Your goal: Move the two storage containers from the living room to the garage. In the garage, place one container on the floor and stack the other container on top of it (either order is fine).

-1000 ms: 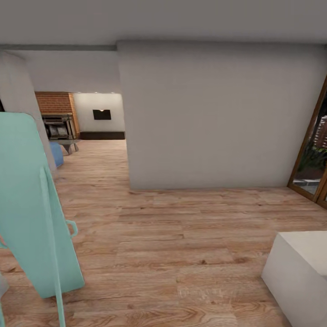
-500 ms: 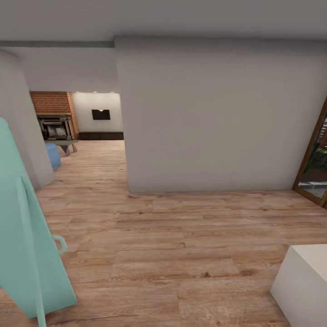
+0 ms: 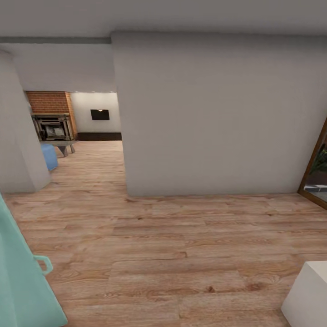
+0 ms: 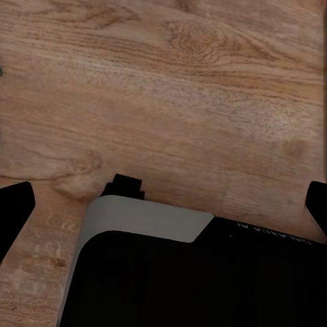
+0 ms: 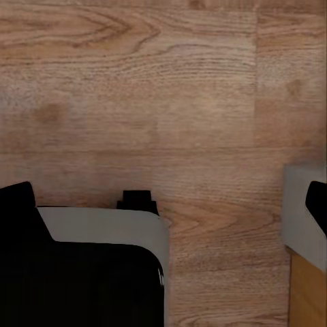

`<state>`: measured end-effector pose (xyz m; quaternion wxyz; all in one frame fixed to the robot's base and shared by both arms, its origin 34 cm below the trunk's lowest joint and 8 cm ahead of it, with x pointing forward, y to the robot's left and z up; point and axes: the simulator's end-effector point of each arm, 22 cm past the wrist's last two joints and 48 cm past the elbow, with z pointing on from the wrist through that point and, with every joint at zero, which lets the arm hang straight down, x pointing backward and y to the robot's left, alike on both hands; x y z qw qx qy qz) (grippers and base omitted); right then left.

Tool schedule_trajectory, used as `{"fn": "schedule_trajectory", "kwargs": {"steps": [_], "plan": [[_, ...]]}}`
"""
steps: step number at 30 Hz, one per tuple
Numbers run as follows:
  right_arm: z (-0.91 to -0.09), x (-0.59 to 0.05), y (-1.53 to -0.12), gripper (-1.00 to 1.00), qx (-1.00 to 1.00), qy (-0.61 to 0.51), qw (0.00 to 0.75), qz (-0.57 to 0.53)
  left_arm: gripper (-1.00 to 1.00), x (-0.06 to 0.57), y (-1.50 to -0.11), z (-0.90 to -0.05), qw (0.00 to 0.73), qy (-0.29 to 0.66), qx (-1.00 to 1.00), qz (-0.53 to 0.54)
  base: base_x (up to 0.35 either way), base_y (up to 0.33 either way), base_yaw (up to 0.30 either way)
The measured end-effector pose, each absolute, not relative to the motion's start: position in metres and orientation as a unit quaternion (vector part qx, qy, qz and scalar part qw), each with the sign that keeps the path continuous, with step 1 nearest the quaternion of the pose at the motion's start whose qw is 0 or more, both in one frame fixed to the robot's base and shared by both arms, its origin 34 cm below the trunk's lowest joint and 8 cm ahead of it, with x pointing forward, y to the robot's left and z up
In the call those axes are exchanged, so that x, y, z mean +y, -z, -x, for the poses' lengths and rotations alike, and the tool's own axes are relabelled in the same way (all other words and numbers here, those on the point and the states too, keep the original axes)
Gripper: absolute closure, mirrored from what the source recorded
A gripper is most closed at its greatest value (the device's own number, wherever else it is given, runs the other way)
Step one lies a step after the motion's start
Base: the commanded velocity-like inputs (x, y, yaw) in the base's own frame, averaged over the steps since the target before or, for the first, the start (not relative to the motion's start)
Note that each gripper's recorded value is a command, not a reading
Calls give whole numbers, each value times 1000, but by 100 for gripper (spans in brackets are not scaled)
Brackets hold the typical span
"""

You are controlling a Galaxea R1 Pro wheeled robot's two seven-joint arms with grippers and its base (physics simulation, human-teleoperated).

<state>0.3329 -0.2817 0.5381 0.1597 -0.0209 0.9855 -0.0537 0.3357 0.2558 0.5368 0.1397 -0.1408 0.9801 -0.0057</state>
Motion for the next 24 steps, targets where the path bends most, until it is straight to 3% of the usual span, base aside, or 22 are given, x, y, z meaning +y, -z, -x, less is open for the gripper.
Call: {"fn": "schedule_trajectory", "kwargs": {"steps": [24], "plan": [[-333, -282, -538, -100, 985, 54, 160, 21, -100, 254, -536, -334, 136, 7, 981, 140, 319, 0, 0]]}}
